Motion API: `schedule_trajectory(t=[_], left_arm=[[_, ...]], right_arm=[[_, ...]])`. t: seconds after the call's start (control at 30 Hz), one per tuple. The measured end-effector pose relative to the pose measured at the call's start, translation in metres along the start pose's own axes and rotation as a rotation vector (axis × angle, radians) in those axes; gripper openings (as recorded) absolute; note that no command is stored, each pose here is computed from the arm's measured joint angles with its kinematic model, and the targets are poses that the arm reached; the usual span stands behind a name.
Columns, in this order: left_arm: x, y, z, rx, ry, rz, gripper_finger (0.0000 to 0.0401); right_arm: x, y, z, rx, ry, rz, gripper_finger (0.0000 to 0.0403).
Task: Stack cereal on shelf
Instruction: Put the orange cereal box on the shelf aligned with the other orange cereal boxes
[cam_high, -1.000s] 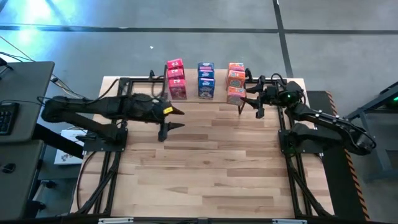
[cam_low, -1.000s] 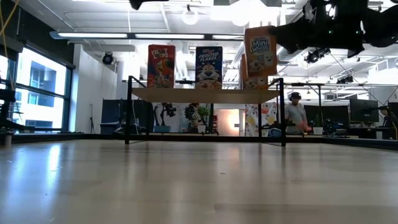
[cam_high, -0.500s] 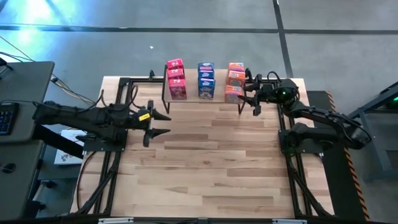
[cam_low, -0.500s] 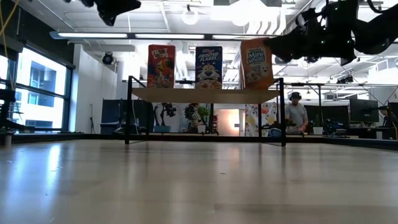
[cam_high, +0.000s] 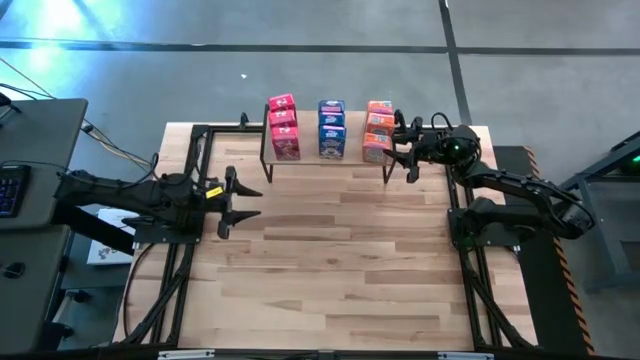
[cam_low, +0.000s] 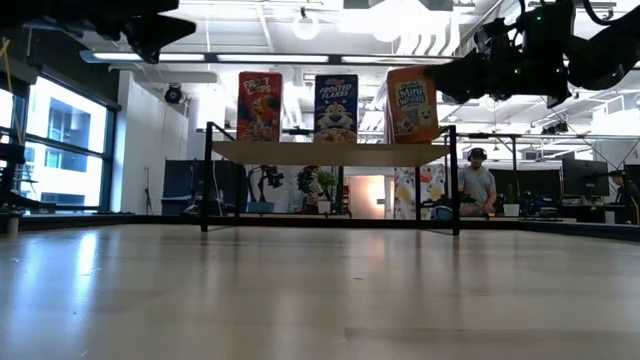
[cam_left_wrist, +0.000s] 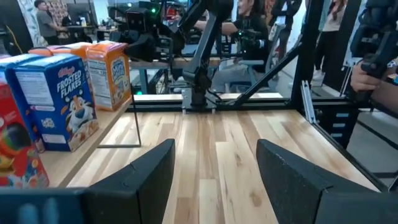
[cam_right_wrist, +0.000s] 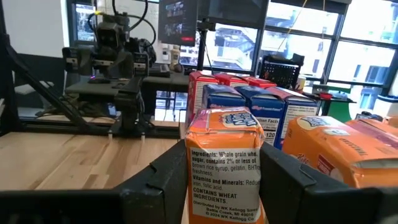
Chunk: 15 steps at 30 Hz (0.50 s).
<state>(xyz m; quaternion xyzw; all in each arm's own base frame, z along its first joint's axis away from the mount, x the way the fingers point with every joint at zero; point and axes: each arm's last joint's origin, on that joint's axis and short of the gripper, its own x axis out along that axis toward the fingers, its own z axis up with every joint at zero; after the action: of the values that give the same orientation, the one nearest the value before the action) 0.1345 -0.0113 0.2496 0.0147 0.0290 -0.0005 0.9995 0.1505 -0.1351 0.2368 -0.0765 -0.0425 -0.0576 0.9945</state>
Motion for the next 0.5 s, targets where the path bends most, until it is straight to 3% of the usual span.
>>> schedule_trajectory(t=[0.5], left_arm=[[-0.022, 0.000, -0.048, 0.031, -0.092, -0.029, 0.0216]], right_arm=[[0.000, 0.000, 0.000, 0.000, 0.000, 0.003, 0.0154]])
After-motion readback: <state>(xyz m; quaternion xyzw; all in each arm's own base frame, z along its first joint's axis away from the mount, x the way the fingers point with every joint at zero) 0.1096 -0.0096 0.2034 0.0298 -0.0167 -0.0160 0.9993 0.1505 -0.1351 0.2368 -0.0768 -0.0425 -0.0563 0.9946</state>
